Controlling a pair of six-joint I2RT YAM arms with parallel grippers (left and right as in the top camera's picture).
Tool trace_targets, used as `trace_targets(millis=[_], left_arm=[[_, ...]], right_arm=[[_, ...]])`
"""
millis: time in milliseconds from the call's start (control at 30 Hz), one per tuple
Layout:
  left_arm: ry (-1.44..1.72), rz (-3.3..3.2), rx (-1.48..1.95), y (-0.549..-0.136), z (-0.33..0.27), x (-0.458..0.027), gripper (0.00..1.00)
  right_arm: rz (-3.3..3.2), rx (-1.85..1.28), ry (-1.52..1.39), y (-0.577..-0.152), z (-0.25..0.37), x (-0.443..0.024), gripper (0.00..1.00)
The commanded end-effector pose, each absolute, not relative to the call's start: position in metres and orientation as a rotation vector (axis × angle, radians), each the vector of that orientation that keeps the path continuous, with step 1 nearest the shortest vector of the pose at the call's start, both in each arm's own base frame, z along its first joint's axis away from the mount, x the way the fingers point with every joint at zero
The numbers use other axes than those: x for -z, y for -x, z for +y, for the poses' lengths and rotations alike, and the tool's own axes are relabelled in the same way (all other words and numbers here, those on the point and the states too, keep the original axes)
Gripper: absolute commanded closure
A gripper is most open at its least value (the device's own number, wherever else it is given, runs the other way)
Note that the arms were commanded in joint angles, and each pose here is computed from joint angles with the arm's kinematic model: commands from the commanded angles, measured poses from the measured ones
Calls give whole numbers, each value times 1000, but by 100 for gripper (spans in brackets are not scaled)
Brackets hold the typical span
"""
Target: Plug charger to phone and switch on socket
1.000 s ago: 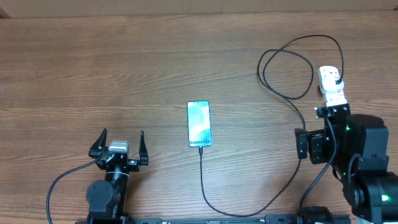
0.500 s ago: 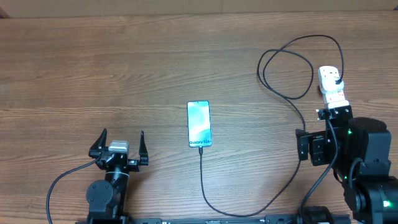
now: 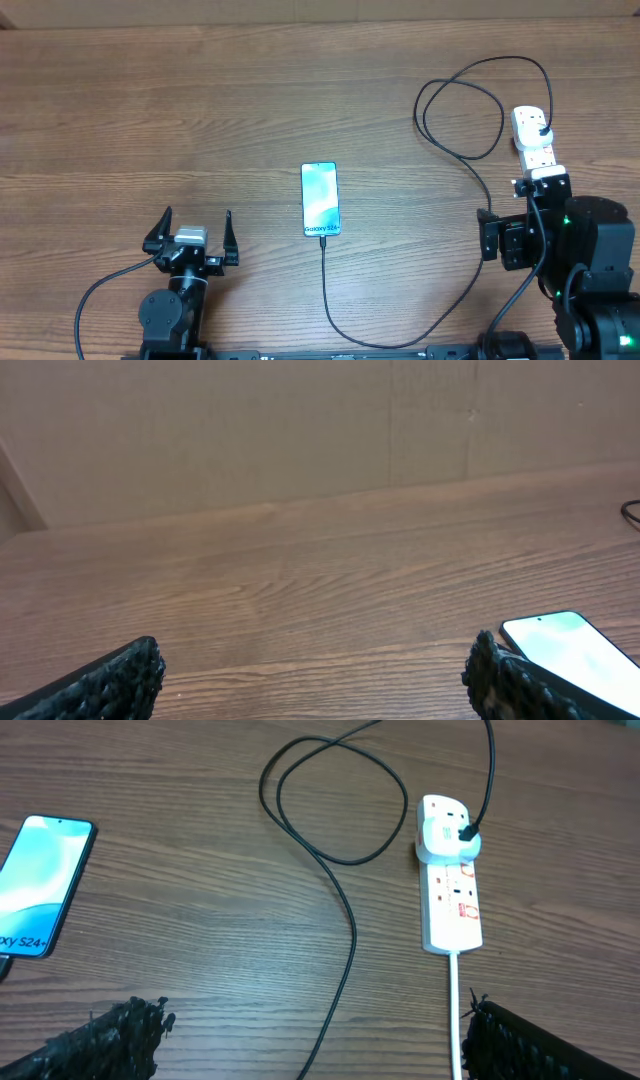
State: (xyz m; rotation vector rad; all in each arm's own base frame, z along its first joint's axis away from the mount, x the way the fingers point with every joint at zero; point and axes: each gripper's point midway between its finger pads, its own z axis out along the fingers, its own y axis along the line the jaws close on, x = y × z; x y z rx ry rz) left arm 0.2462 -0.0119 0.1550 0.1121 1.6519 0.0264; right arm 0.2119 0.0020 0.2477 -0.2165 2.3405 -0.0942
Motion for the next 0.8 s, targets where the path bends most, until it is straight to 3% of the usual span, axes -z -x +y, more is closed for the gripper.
trace_targets(millis=[0, 767], left_arm=[[-125, 1644, -43, -246, -11, -156, 0], [-125, 1644, -43, -246, -11, -156, 0]], right_arm=[[2323, 98, 220, -211, 2, -250, 0], [2301, 91, 237, -208, 6, -254, 0]])
